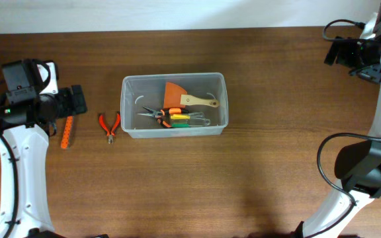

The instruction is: Pack container

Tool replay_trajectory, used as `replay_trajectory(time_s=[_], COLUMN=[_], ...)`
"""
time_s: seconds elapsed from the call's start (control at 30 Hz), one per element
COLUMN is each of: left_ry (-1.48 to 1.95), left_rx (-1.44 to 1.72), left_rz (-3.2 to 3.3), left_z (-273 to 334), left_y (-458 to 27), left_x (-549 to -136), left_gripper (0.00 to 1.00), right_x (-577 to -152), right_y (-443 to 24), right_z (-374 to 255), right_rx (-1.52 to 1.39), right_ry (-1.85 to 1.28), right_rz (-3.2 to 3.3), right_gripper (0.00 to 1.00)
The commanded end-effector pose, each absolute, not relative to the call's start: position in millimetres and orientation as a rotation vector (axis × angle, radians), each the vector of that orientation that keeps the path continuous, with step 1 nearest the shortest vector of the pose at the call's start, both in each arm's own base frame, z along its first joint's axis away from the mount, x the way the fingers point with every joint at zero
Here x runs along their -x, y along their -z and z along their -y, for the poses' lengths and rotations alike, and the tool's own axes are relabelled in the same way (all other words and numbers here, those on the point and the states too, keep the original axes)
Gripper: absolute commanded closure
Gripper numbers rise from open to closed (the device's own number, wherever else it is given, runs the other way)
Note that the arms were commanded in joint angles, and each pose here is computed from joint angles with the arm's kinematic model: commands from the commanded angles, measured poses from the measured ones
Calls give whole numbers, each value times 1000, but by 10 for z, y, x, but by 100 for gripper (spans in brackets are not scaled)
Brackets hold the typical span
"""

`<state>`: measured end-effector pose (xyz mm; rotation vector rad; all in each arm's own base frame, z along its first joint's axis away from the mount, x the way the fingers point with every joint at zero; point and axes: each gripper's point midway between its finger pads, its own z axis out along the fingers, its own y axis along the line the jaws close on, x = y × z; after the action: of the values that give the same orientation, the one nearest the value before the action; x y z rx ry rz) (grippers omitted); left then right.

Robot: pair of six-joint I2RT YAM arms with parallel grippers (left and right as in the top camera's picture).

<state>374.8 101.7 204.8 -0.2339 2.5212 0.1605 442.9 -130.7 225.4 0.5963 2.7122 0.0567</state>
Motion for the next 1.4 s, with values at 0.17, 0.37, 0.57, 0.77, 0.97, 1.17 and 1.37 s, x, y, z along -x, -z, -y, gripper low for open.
replay_trajectory(time_s=[0.17, 0.37, 0.57, 0.77, 0.97, 1.17, 1.37], left_ry=[-306, -275, -308, -193, -180, -179, -178], left_rx=[191, 59, 63, 52, 43, 43, 43], left_rz=[-2746, -2907, -2951, -2983, -3005, -2996, -2997], left_z=[-1533, -1539, -1627, -1535, -1545, -1560, -1559], left_y=[-1458, -913, -601, -300, -78, 19, 19], left_x=[-3577, -3579, -3649, -3712, -3746, -3805, -3800], left_gripper=[4, 7, 10, 11, 17, 28, 60], right_x=[-4440, -4470, -4473, -4473, -4473, -4473, -4473], right_y=[-2234, -2246, -2247, -2247, -2247, -2247, -2247], right_z=[1288, 1298, 1299, 1299, 1299, 1299, 1299], right_rx=[-605, -601, -601, -601, -601, -601, -601], right_ry=[-76, -74, -74, -74, -74, -74, -74], right_rz=[-2712, -2699, -2698, -2698, -2698, -2698, -2698], right_gripper=[1, 2, 1, 2, 1, 1, 2])
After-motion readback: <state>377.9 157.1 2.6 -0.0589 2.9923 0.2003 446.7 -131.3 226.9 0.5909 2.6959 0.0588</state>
